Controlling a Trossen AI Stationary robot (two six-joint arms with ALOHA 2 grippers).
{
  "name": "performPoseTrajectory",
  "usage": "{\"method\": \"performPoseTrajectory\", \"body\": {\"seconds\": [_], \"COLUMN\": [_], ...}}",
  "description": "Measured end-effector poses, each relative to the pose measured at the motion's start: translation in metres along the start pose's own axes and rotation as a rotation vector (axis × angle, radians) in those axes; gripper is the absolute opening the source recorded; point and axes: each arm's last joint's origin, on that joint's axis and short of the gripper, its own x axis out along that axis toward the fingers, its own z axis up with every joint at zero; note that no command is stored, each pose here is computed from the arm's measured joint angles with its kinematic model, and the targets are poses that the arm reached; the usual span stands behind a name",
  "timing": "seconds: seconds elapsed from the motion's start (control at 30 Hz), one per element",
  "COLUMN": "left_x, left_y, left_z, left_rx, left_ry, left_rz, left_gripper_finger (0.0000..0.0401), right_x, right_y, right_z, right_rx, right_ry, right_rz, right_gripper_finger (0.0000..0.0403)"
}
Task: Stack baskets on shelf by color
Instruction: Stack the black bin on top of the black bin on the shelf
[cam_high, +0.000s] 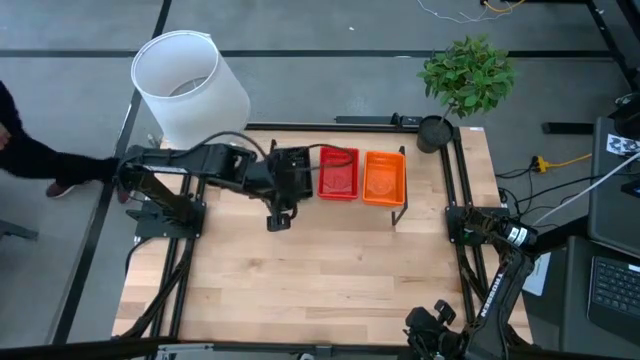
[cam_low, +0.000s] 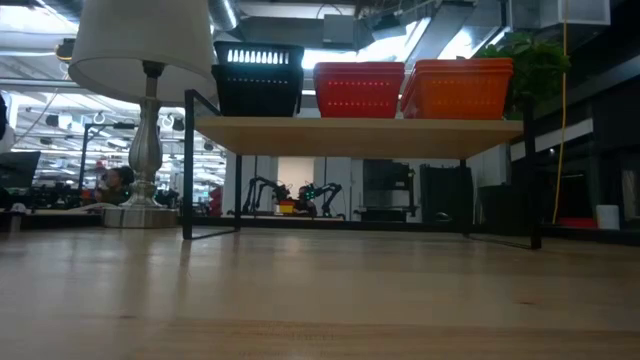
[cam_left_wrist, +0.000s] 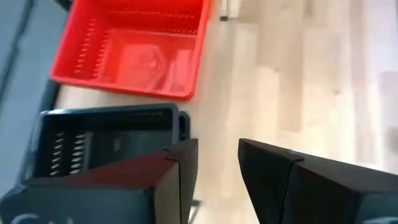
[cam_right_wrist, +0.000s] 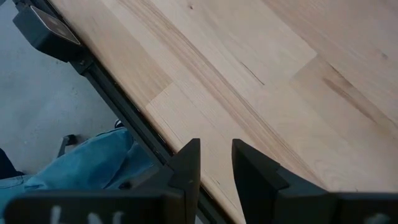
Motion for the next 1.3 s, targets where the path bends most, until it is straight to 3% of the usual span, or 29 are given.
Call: {"method": "performPoseTrajectory", "body": {"seconds": [0.13,0.23,0.4,0.53,0.67,0.87,1.03,1.17,1.3], "left_x": [0.003,0.021,0.043,0.046,0.029,0.009,0.012,0.015,0.008], "left_y": [-0.004,-0.004,-0.007,-0.009,-0.013,-0.037,-0.059,-0.074,-0.094], "left_z": [-0.007,-0.016,-0.03,-0.029,-0.021,-0.02,-0.028,-0.039,-0.055], "left_rx": [0.025,0.014,0.022,0.015,0.01,-0.013,0.038,-0.03,-0.009], "left_ry": [0.022,0.071,0.141,0.121,0.078,0.073,0.078,0.1,0.135], "left_rz": [0.161,0.261,0.29,0.286,0.263,0.117,0.071,0.062,0.073], "left_gripper_finger": [0.0108,0.0108,0.0108,0.0108,0.0108,0.0108,0.0108,0.0108,0.0108], "right_x": [0.0,0.0,0.0,0.0,0.0,0.004,0.013,0.021,0.033], "right_y": [0.0,0.001,0.001,0.001,0.001,0.004,-0.001,-0.015,-0.013], "right_z": [0.0,0.0,0.0,0.0,0.0,0.009,0.036,0.068,0.101], "right_rx": [0.002,0.005,0.007,0.007,0.005,-0.05,-0.042,-0.081,-0.191], "right_ry": [0.001,0.002,0.004,0.004,0.003,-0.045,-0.161,-0.212,-0.165], "right_rz": [0.004,0.009,0.013,0.013,0.014,0.016,-0.091,-0.298,-0.325], "right_gripper_finger": [0.0091,0.0091,0.0091,0.0091,0.0091,0.0091,0.0091,0.0091,0.0091]}}
